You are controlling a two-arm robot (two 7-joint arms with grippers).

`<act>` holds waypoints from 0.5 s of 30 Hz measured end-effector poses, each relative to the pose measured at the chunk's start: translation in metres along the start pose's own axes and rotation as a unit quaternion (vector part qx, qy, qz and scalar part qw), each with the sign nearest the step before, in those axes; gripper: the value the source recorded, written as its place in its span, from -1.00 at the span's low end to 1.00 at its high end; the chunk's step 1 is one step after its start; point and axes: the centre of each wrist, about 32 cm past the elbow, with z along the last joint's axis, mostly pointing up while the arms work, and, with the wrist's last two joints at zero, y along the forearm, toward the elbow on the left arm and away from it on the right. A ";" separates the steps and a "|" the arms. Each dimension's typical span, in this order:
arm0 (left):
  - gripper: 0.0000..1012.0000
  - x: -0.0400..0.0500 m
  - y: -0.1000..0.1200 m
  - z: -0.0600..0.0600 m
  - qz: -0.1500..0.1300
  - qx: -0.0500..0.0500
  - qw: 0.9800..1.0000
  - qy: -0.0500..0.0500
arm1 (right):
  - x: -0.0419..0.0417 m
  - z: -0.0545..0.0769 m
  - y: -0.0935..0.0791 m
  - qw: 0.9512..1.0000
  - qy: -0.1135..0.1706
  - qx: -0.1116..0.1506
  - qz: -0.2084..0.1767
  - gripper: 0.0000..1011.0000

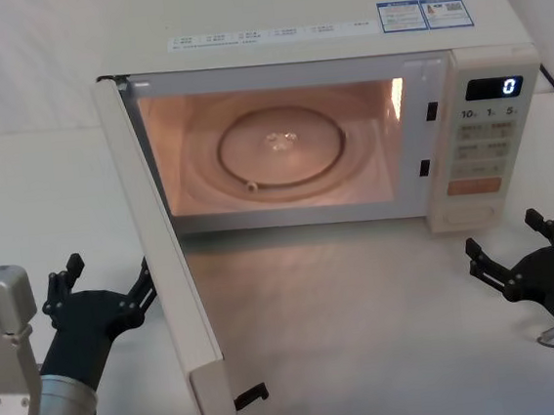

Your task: Press the button to open the microwave door with one hand; close the microwave door with the other hand.

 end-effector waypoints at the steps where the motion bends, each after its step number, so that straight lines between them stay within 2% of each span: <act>1: 0.98 0.0000 0.000 0.000 0.000 0.000 1.000 0.000 | 0.0000 0.000 0.000 1.000 0.000 0.000 0.000 0.98; 15: 0.98 0.0000 0.000 0.000 0.000 0.000 1.000 0.000 | 0.0000 0.000 0.000 1.000 0.000 0.000 0.000 0.98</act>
